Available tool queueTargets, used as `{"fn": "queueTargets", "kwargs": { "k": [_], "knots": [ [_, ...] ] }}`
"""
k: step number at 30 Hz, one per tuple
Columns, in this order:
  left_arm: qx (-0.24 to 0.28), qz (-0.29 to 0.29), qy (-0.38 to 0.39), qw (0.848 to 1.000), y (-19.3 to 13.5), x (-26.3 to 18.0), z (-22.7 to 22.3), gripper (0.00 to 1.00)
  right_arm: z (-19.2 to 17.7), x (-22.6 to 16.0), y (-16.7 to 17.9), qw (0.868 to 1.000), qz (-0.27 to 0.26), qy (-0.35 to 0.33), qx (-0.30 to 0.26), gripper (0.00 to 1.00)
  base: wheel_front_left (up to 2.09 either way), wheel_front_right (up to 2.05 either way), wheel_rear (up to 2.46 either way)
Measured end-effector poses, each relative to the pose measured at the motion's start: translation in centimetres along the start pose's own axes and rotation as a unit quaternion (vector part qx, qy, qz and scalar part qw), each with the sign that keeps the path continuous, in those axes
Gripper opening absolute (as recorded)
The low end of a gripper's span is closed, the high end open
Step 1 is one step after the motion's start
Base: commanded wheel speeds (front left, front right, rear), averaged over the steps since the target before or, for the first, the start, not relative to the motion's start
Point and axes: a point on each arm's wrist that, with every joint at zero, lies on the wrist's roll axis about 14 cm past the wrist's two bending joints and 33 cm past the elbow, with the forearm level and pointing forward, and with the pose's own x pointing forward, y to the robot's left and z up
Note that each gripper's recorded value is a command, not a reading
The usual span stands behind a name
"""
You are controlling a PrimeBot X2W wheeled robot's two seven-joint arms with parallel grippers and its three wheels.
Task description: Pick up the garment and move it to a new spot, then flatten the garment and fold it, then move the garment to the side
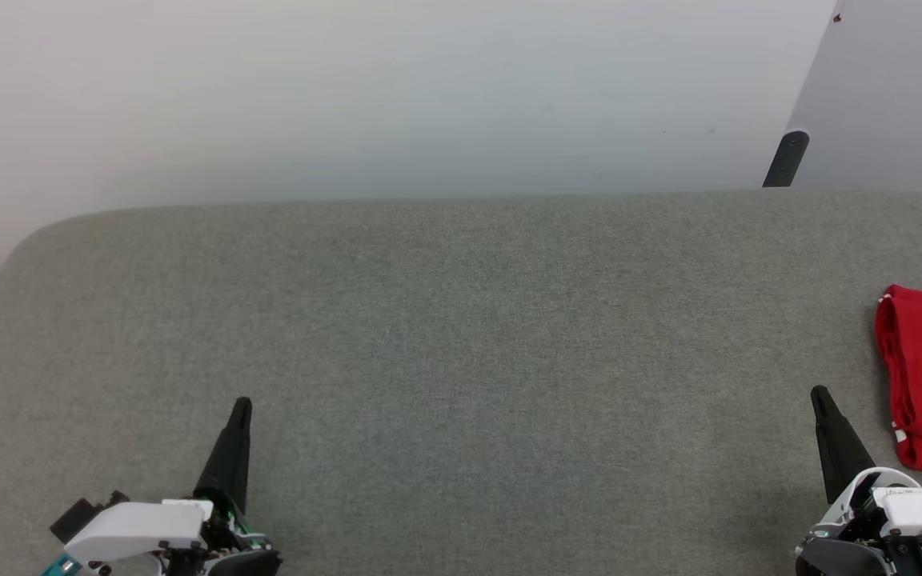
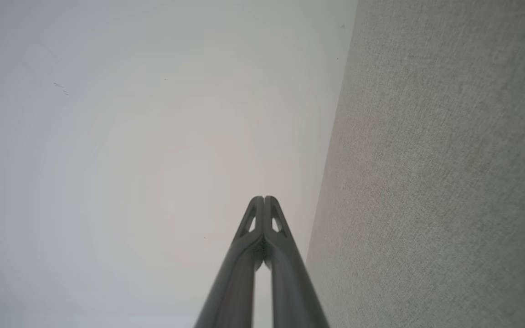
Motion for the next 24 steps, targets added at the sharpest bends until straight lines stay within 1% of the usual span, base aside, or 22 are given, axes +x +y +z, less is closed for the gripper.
{"fn": "queueTargets", "kwargs": {
  "k": [24],
  "knots": [
    [0.0, 0.0, 0.0, 1.0, 0.0, 0.0, 0.0, 0.0, 0.0, 0.0, 0.0, 1.0, 0.0, 0.0, 0.0, 0.0, 0.0, 0.0, 0.0]
  ]
}}
